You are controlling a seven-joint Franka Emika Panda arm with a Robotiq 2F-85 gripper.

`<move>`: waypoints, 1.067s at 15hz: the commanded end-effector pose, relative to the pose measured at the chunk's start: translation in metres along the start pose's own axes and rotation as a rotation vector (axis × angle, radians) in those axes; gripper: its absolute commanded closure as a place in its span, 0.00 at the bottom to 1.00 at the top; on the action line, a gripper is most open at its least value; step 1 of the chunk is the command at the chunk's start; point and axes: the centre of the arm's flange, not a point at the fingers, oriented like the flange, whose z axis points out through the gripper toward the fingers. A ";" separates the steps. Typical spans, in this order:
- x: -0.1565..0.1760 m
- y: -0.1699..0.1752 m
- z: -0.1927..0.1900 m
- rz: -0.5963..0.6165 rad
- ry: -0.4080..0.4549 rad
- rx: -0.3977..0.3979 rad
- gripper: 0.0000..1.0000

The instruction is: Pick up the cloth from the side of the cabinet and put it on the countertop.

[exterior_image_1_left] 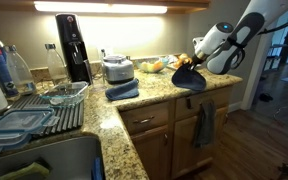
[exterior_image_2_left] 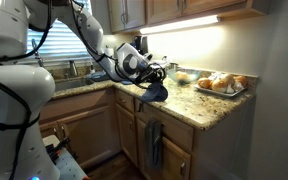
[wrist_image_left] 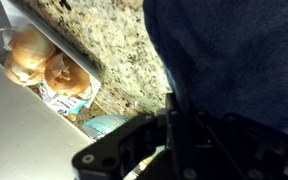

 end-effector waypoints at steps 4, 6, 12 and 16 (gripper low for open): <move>0.002 0.003 0.029 0.006 0.026 -0.058 0.94; 0.003 0.003 0.029 0.011 0.013 -0.057 0.68; 0.005 0.003 0.014 0.005 0.007 -0.048 0.36; 0.003 0.005 0.006 0.014 -0.001 -0.014 0.10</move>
